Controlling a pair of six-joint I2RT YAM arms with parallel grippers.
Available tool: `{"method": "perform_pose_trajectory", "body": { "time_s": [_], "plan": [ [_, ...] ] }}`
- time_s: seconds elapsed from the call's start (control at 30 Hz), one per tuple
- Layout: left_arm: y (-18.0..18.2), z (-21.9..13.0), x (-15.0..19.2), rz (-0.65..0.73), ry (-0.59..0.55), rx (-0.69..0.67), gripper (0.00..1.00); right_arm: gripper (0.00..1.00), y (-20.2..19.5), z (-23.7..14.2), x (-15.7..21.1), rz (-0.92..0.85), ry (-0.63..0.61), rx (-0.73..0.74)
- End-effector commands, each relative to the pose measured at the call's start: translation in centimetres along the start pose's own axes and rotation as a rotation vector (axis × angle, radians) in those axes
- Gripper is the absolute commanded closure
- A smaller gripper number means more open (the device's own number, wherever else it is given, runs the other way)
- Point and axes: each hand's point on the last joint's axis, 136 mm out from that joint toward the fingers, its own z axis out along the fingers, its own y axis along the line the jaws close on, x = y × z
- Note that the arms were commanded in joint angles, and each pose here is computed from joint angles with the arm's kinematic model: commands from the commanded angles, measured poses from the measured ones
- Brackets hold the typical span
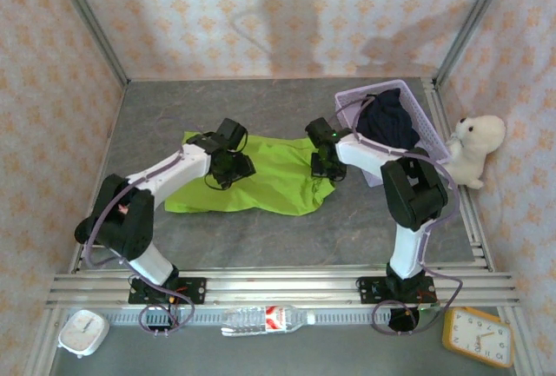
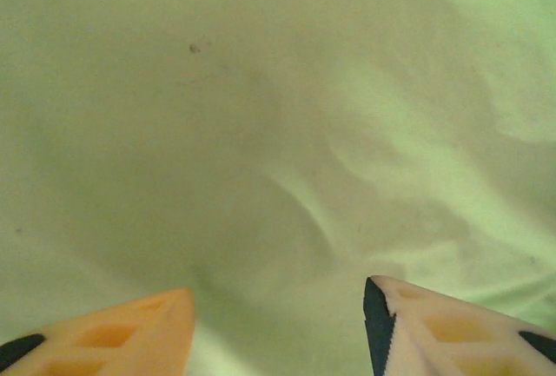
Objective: Fold and stack the mixed laundry pile
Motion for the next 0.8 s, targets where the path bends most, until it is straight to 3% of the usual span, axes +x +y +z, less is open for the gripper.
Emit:
{"method": "perform_pose_trajectory", "body": {
  "time_s": [0.0, 0.27, 0.5, 0.77],
  "plan": [
    [-0.7, 1.2, -0.8, 0.024, -0.019, -0.029, 0.57, 1.00, -2.1, -2.1, 0.5, -0.049, 0.016, 0.070],
    [-2.2, 4.5, 0.1, 0.060, 0.035, -0.045, 1.00, 1.00, -1.8, -4.1, 0.4, -0.060, -0.014, 0.015],
    [-3.6, 7.7, 3.1, 0.108, 0.121, -0.062, 1.00, 1.00, -3.3, -4.8, -0.1, -0.009, -0.019, 0.029],
    [-9.5, 8.6, 6.5, 0.216, 0.198, 0.022, 1.00, 1.00, -4.7, -10.9, -2.6, -0.020, -0.137, 0.012]
  ]
}}
